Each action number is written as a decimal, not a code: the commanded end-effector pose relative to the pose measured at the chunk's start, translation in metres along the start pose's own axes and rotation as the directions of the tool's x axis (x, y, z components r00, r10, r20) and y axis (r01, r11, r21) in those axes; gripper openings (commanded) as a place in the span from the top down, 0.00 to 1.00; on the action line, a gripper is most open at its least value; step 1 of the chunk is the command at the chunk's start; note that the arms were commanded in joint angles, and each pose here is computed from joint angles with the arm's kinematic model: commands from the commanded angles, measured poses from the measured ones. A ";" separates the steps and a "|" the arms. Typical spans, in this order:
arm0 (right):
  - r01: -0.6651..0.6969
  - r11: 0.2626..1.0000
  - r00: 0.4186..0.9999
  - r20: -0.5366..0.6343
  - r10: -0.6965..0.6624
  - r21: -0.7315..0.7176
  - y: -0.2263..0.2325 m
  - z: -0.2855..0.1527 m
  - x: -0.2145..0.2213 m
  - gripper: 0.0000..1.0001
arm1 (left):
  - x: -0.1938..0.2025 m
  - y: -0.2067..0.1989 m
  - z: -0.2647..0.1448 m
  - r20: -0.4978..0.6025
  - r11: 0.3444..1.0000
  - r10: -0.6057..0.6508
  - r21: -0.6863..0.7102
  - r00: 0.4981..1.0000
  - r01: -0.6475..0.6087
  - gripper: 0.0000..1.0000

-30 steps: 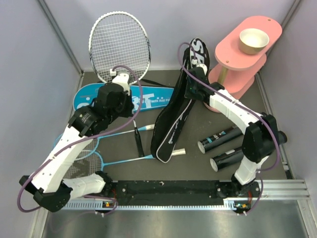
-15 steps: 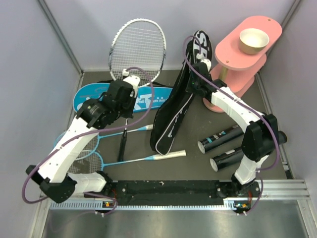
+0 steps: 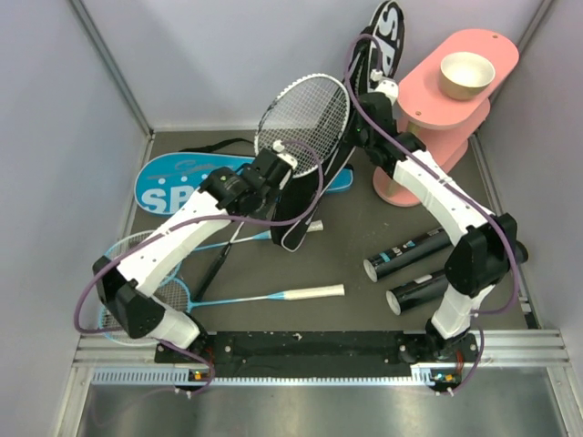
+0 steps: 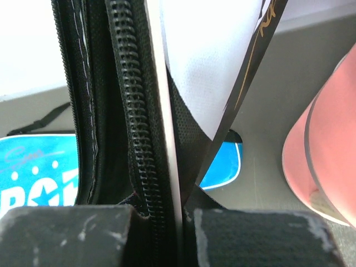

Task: Pack up the badminton gear
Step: Place the racket in the racket bag.

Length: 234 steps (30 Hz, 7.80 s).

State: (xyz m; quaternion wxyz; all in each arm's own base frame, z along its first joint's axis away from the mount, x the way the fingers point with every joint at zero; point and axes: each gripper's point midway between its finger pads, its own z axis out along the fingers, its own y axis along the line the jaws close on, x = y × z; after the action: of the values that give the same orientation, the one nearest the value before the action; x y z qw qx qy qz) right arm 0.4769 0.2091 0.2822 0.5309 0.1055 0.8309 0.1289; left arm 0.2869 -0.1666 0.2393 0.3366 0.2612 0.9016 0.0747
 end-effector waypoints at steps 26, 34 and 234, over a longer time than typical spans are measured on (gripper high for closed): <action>-0.106 0.913 0.981 0.108 0.160 -0.395 0.058 -0.060 -0.014 1.00 | -0.039 -0.045 0.080 -0.201 0.987 0.126 -0.072 0.971 -0.143 1.00; -0.023 0.886 0.977 0.179 0.118 -0.463 0.078 -0.069 -0.012 1.00 | -0.054 -0.051 0.099 -0.226 0.979 0.172 -0.071 0.959 -0.193 1.00; -0.294 0.537 0.955 -0.225 0.191 -0.791 0.121 -0.113 0.154 1.00 | -0.204 -0.070 0.071 0.315 0.843 -0.472 0.435 0.823 0.316 1.00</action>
State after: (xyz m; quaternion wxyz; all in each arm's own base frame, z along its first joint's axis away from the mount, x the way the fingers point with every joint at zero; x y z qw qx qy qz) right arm 0.3781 0.3122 0.2226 0.5228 0.0404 0.6926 0.4953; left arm 0.3634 -0.2824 0.1863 0.2588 0.1936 0.9414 -0.0965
